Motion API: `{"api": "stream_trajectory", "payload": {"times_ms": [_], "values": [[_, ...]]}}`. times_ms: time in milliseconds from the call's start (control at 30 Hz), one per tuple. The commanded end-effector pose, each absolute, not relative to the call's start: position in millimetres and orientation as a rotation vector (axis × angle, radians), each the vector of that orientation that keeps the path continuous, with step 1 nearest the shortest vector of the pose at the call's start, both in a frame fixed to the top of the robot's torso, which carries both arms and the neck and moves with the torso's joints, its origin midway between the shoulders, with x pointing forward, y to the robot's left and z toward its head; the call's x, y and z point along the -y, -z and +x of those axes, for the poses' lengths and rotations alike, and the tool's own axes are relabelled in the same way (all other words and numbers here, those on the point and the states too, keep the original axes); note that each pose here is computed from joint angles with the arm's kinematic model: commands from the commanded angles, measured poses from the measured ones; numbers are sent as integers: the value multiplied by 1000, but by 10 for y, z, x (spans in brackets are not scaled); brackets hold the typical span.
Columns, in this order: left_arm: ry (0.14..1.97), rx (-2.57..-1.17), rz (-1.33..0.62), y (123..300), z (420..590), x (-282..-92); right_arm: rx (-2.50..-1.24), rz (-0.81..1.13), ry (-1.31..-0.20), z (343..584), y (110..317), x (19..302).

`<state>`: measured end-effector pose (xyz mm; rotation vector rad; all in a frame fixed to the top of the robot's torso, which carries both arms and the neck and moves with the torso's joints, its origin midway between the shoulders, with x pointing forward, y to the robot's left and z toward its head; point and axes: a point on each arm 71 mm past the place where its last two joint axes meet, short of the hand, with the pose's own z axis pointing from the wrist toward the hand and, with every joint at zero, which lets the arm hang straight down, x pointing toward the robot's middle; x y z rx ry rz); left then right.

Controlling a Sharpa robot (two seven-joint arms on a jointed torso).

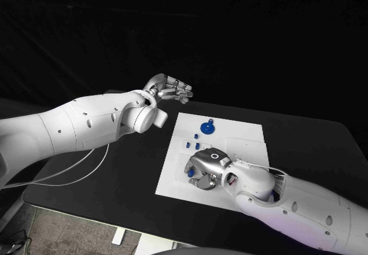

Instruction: Assemble the parts on the task board

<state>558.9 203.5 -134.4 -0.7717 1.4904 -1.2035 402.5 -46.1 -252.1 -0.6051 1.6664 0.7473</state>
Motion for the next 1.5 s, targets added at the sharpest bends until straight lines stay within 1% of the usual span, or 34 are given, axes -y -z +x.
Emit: {"api": "stream_trajectory", "payload": {"times_ms": [33, 300, 700, 900, 1067, 1233, 1400, 1500], "values": [[1222, -1496, -768, 1327, 5585, -2011, -1662, -585, -783, 4020, 2514, 459], [1222, -1498, -769, 1329, 5584, -2016, -1641, -560, -791, 4025, 2495, 488], [1218, -1498, -772, 1330, 5585, -2033, -1526, -444, -865, 4015, 2370, 557], [1217, -1498, -772, 1330, 5585, -2041, -1533, -344, -906, 4049, 2265, 669], [1216, -1499, -773, 1333, 5583, -2057, -1625, -193, -924, 4183, 2126, 924], [1214, -1504, -774, 1345, 5574, -2097, -1752, -25, -907, 4336, 2031, 1304], [1214, -1514, -771, 1379, 5542, -2150, -1945, 164, -835, 4450, 2024, 1772], [1216, -1517, -770, 1390, 5525, -2163, -2027, 257, -771, 4460, 2038, 2013]]}}
